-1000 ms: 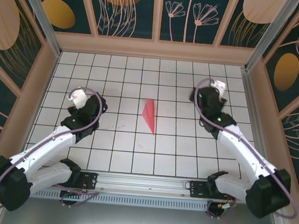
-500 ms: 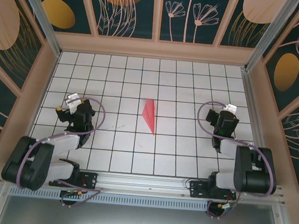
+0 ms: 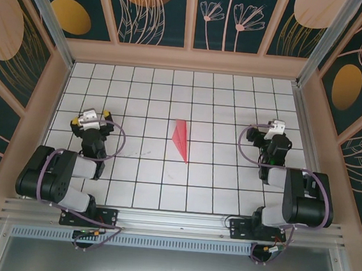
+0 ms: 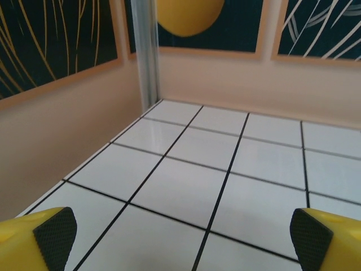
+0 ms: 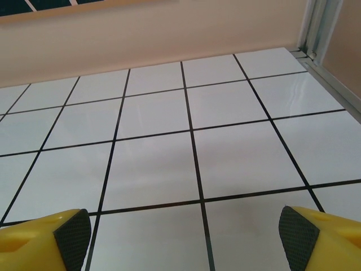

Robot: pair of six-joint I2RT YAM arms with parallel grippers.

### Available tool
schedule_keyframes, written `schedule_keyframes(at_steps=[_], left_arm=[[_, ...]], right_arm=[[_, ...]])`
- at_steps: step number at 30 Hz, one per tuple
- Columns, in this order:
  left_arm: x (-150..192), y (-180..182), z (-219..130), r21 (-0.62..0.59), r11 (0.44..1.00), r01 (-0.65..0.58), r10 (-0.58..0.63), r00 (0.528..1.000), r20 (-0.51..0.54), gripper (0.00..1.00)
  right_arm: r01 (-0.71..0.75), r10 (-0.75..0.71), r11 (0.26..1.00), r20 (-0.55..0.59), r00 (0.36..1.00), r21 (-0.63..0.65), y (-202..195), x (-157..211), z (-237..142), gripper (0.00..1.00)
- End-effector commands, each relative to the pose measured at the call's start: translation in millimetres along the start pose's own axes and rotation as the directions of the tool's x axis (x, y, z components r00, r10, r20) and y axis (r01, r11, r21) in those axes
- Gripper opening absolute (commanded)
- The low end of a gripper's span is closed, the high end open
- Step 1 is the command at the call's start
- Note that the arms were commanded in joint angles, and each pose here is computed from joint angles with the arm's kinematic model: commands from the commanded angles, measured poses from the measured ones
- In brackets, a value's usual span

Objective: Fold a paper plane with a square sheet of paper (pick it up from the middle)
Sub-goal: Reset both arms

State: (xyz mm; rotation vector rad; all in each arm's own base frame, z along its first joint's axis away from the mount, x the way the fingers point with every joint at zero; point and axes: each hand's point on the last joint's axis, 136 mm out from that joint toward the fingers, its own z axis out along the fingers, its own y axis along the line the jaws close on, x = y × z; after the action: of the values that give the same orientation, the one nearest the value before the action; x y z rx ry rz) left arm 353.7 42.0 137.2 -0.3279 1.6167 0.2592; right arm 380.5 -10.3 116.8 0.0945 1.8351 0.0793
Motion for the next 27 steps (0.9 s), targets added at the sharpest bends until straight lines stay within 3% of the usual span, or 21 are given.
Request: schedule_keyframes(at_steps=[1,2,3,8,11,13,14,16,18,22,25,26,27], left_arm=[[-3,-8,0,0.075,0.997,0.028,-0.031,0.999,0.032,0.99],[0,-10,8,0.069,0.997,0.027,-0.026,1.0,-0.012,0.99],[-5,-7,8,0.067,0.997,0.044,-0.046,0.999,0.025,0.99],[-3,-6,9,0.067,0.997,0.041,-0.041,0.999,0.006,0.99],[-4,-6,8,0.066,0.997,0.041,-0.042,0.999,0.013,0.99],[-4,-6,8,0.065,0.997,0.041,-0.042,0.999,0.013,0.99],[-4,-6,8,0.065,0.997,0.04,-0.041,0.999,0.013,0.99],[-4,-6,8,0.066,0.997,0.042,-0.043,0.999,0.014,0.99],[-4,-6,8,0.065,0.997,0.041,-0.042,0.999,0.013,0.99],[-4,-6,8,0.066,0.997,0.041,-0.042,0.999,0.013,0.99],[-4,-6,8,0.065,0.997,0.041,-0.042,0.999,0.014,0.99],[-4,-6,8,0.067,0.997,0.042,-0.043,0.999,0.012,0.99],[-4,-6,8,0.068,0.997,0.041,-0.042,0.999,0.013,0.99]], right_arm=[[0.031,-0.029,0.999,0.048,0.998,-0.042,6,-13,-4,0.89],[0.041,-0.04,0.999,0.041,0.998,-0.02,3,-11,-4,0.89],[0.031,-0.031,0.999,0.031,0.999,0.013,-4,-11,-3,0.89],[0.006,-0.007,0.992,0.015,1.0,0.122,-29,-10,1,0.87],[-0.032,0.03,0.995,0.024,0.999,0.093,-28,-11,-2,0.86],[-0.087,0.09,0.996,0.1,0.991,-0.035,-7,-20,-11,0.87],[-0.03,0.035,0.998,0.095,0.995,-0.06,7,-18,-12,0.85],[0.024,-0.024,1.0,0.116,0.993,-0.005,9,-16,-10,0.88],[0.048,-0.045,0.998,0.125,0.991,-0.028,16,-10,-6,0.86],[-0.008,-0.008,0.995,0.165,0.986,0.1,-6,-5,-12,0.9],[-0.036,0.024,0.995,0.134,0.991,0.09,-10,-3,-7,0.91],[-0.036,0.022,0.995,0.15,0.989,0.089,-10,-5,-9,0.98],[-0.036,0.022,0.995,0.143,0.989,0.097,-11,-4,-9,0.99]])
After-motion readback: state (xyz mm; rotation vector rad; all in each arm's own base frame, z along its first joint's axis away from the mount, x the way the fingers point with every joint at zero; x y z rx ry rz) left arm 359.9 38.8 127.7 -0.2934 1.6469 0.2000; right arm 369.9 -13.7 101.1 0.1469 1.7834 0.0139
